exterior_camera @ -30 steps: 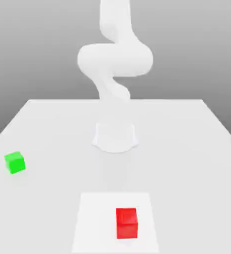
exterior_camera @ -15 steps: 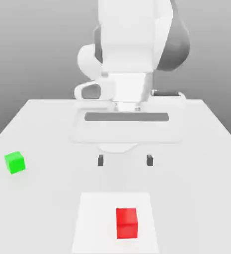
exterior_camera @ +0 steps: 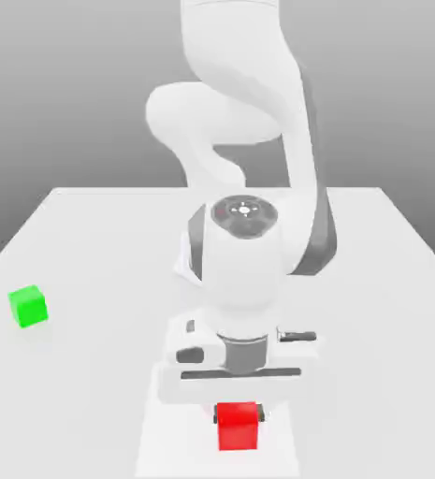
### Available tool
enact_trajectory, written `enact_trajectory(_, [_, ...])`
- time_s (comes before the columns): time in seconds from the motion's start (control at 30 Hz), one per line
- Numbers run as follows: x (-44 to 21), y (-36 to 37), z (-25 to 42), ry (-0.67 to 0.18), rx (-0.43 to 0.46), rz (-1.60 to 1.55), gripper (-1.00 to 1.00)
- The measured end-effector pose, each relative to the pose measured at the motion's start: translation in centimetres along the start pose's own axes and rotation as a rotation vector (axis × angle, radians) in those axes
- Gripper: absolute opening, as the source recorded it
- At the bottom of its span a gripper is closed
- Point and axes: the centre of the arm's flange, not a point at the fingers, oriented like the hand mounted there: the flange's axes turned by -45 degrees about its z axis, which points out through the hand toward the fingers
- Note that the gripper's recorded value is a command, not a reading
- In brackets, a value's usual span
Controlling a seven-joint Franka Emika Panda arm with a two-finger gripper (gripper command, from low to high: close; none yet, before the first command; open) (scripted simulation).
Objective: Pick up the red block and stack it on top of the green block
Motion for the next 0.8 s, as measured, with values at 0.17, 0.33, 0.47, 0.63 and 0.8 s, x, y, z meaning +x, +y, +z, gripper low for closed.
enact_trajectory(0.17, [0.1, 0.0, -2.5, 0.000, 0.000, 0.000, -1.00])
enact_trajectory(0.33, [-0.7, 5.0, -6.3, 0.002, -0.018, 0.151, -1.00])
enact_trajectory(0.47, [-3.8, 14.9, -7.5, 0.005, -0.042, 0.459, -1.00])
enact_trajectory(0.63, [-9.8, 24.3, -8.6, 0.007, -0.055, 0.817, -1.00])
enact_trajectory(0.8, [-17.4, 30.9, -9.4, 0.007, -0.049, 1.160, -1.00])
